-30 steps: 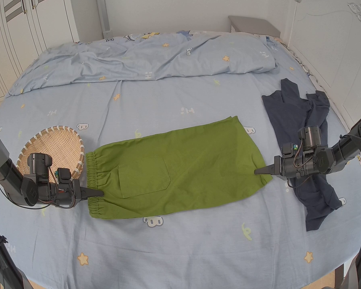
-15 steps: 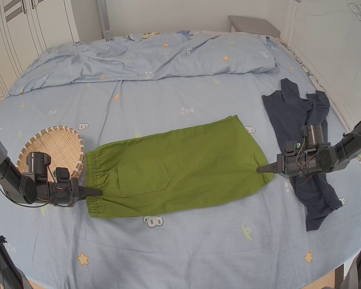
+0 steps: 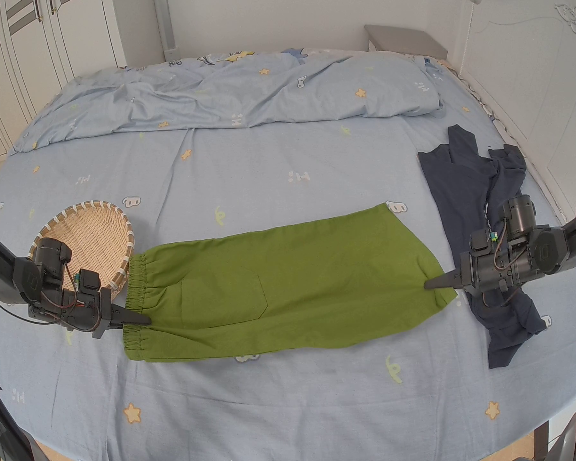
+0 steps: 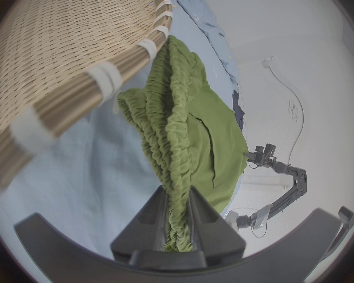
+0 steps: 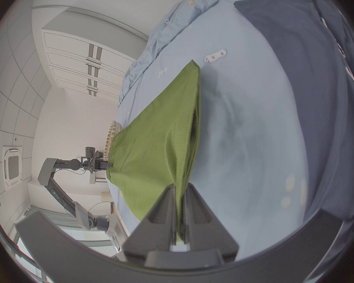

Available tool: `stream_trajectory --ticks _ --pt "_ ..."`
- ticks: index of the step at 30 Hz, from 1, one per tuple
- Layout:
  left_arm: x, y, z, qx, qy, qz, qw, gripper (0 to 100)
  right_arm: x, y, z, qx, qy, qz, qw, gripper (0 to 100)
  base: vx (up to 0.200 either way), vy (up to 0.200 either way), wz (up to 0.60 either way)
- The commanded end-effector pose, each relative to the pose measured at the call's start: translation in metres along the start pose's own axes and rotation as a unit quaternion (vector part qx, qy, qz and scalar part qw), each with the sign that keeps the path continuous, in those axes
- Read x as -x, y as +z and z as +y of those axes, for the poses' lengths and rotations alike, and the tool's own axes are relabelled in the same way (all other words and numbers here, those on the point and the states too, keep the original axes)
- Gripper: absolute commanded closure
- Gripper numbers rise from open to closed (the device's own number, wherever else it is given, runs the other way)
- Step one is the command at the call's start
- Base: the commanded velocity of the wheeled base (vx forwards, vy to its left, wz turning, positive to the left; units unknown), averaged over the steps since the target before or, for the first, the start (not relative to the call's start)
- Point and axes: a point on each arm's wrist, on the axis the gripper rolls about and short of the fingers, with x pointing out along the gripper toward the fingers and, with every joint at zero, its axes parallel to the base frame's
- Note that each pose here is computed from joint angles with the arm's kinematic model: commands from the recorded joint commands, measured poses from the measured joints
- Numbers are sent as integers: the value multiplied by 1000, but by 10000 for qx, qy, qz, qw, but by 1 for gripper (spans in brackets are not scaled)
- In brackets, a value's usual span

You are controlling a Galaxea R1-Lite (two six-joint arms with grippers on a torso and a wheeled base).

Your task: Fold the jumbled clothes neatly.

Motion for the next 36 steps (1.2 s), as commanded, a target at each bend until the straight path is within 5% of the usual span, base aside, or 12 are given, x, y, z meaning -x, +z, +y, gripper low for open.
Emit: stream_trajectory --ticks 1,16,33,34,36 --pt "24 -9 -5 -197 106 14 9997 100 21 -30 18 21 12 112 9999 100 0 0 0" --pt "40 -58 -10 59 199 128 9997 100 20 -123 28 -4 138 1014 9948 100 0 0 0" --pt "35 -60 -6 99 511 290 9982 100 9 -141 17 -40 151 1147 9933 100 0 0 0" --pt "35 -60 -5 109 513 289 9982 100 8 -140 17 -27 154 1125 9935 0 0 0 0" --pt "35 -60 -5 97 514 280 9982 100 8 -139 16 -20 158 1056 9943 0 0 0 0"
